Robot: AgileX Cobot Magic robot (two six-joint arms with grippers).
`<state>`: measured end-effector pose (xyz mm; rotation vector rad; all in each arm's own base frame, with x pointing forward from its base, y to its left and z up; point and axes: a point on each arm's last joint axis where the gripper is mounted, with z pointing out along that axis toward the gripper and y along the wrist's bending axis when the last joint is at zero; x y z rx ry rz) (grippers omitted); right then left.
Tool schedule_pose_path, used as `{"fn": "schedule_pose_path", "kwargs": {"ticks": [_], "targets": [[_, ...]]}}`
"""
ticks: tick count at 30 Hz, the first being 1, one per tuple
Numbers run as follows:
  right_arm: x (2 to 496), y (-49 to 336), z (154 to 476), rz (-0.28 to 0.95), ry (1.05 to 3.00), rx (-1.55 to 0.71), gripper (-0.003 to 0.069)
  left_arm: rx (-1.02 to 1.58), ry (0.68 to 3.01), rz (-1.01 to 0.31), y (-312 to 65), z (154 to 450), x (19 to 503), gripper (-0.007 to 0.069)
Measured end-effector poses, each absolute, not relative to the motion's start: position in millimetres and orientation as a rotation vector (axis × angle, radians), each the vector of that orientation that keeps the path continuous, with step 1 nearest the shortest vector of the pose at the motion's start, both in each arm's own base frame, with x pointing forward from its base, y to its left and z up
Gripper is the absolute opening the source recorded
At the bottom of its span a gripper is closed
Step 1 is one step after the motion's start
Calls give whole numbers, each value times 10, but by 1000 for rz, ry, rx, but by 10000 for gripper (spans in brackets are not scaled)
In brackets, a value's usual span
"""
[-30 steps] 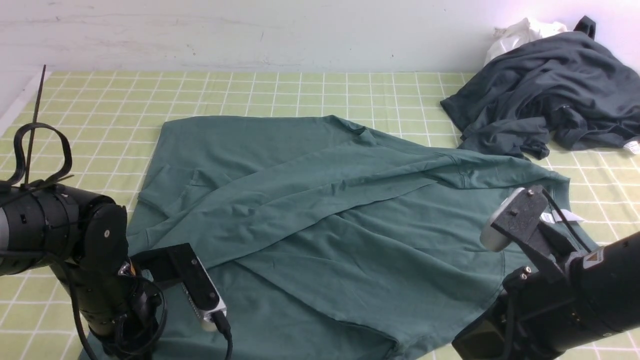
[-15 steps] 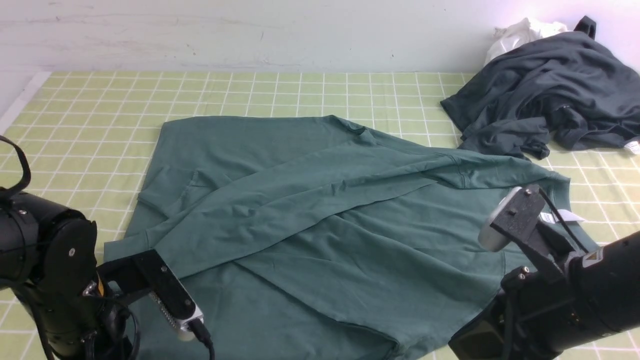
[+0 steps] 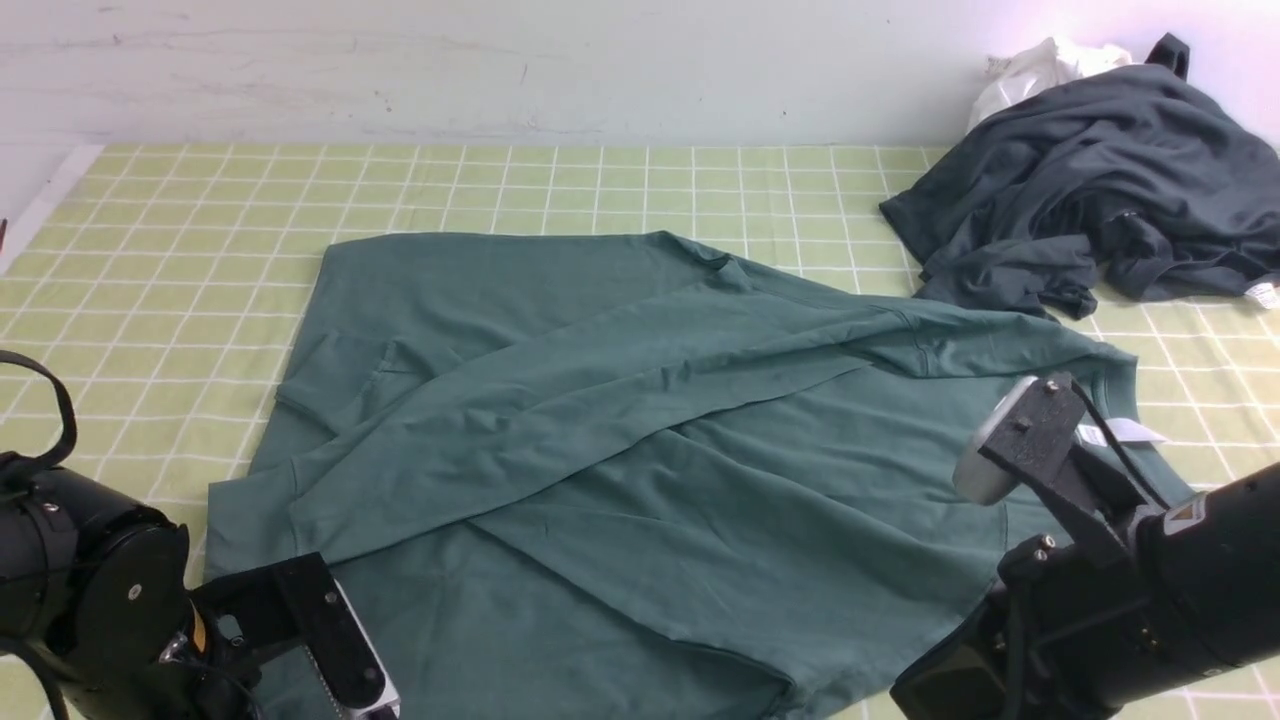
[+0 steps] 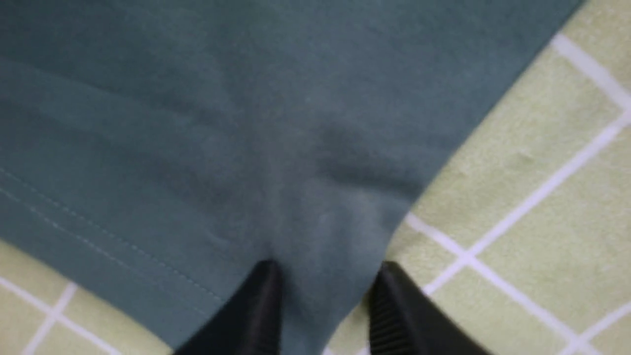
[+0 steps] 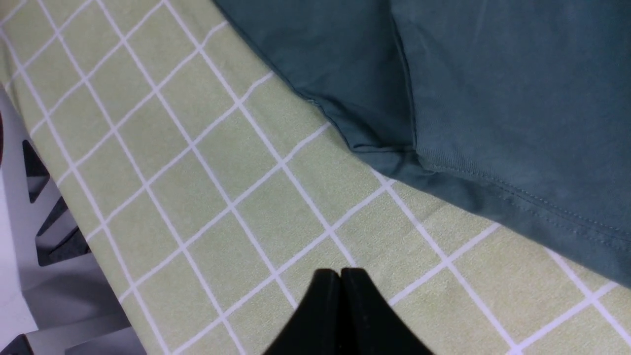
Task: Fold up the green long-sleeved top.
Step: Use both arms simultaneously to clamp the lower edge of the clothing fabric
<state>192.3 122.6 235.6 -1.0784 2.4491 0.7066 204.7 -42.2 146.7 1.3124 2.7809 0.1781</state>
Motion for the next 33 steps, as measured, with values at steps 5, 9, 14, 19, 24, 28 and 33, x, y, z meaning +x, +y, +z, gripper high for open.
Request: {"fn": "schedule_pose_path", "kwargs": {"ticks": [5,9,14,19,24,28,33], "targets": [[1923,1227,2357,702,2434,-1101,-10,1208,2782,199,-412,1529,2056,28],[1923,1227,2357,700,2428,-1110,-10,1126,2734,183,-431,1721,2068,-1],[1912,1232,2362,707,2408,-1145,-10,1097,2721,177,-421,1844,2011,-1],[1850,1207,2485,653,2278,-1250,-10,992,2728,169,-407,1946,1955,-2],[1940,1128,2614,359,2029,-1357,-8,788,2751,145,-401,2016,1929,-3],[2101,1071,2483,159,2003,-1447,34,730,2765,137,-401,2015,1930,-3],[2287,982,2083,-10,2120,-1646,153,713,2767,128,-406,2019,1932,-3]]}}
